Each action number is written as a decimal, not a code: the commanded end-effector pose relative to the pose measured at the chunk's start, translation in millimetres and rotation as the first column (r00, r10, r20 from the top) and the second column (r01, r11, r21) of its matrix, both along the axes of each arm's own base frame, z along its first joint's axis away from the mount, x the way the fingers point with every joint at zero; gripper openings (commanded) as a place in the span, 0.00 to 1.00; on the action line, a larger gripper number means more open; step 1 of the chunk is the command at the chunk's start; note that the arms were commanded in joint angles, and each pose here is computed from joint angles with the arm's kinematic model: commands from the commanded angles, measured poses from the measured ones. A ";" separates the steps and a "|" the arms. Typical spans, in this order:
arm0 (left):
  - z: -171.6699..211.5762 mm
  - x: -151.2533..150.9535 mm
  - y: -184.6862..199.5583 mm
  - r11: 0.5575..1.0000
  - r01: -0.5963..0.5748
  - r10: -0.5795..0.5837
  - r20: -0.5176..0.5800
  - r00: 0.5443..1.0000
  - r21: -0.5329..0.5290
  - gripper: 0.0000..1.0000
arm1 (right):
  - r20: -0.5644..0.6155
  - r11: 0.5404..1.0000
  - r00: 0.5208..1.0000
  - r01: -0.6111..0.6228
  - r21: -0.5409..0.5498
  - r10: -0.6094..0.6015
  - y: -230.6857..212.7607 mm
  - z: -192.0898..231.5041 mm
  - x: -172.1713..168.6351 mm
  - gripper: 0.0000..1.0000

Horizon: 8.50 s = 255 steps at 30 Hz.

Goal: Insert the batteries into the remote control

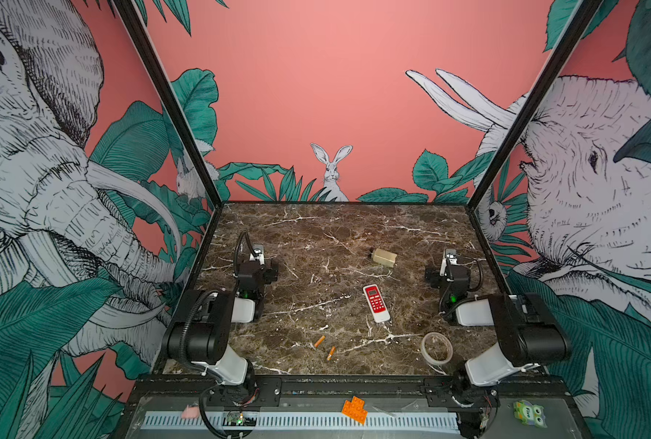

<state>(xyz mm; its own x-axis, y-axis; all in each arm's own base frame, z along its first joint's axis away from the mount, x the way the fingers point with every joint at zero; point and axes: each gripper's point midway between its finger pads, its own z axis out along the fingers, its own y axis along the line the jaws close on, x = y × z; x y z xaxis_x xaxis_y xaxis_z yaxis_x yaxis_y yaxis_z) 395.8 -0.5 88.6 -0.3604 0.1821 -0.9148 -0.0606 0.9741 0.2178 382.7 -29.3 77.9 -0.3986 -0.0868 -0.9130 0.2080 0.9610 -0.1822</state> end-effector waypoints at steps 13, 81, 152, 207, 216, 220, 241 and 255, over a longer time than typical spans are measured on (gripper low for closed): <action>9.5 2.6 -0.1 1.000 -0.002 0.002 0.027 1.000 -0.012 0.99 | 0.069 1.000 0.998 0.004 0.012 -0.005 -0.7 20.5 9.1 0.99; 74.0 -46.6 -36.6 0.976 0.067 -0.086 -0.083 0.993 -0.208 1.00 | -0.034 0.962 0.978 -0.195 0.193 0.205 61.3 83.5 -37.4 0.99; 68.2 -158.6 -248.2 0.542 0.442 -0.711 -0.110 0.695 -0.715 0.99 | -0.551 0.799 0.592 -0.529 0.286 0.589 245.7 -56.6 -147.0 0.72; 57.7 -164.9 -256.4 0.558 0.479 -0.731 -0.128 0.670 -0.678 0.99 | -0.550 0.821 0.628 -0.527 0.219 0.550 229.5 -56.1 -157.4 0.37; 100.8 -179.8 -278.1 0.350 0.612 -0.824 0.077 0.561 -0.709 0.99 | -0.294 0.671 0.603 -0.668 0.322 0.741 259.4 1.8 -160.0 0.30; 121.5 -188.7 -284.6 0.267 0.662 -0.853 0.148 0.500 -0.701 0.99 | -0.161 0.575 0.558 -0.735 0.360 0.814 273.4 37.4 -166.6 0.30; 197.2 -225.1 -293.4 0.016 0.821 -0.900 0.350 0.261 -0.571 0.98 | 0.259 0.107 0.205 -0.931 0.349 0.944 313.8 162.1 -218.8 0.18; 235.0 -250.8 -298.3 -0.173 0.849 -0.881 0.464 0.093 -0.499 0.95 | 0.383 -0.097 0.047 -0.932 0.349 0.922 327.7 194.1 -242.9 0.16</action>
<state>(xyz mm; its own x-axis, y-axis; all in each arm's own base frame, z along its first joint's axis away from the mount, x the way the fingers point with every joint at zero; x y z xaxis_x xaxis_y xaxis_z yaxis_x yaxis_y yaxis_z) 157.7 -298.4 298.2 -0.4060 -0.0813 -0.9102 0.9094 0.0623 -0.4112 149.6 294.0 245.6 -0.3122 -0.0906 -0.9457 -0.9256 0.2533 0.2812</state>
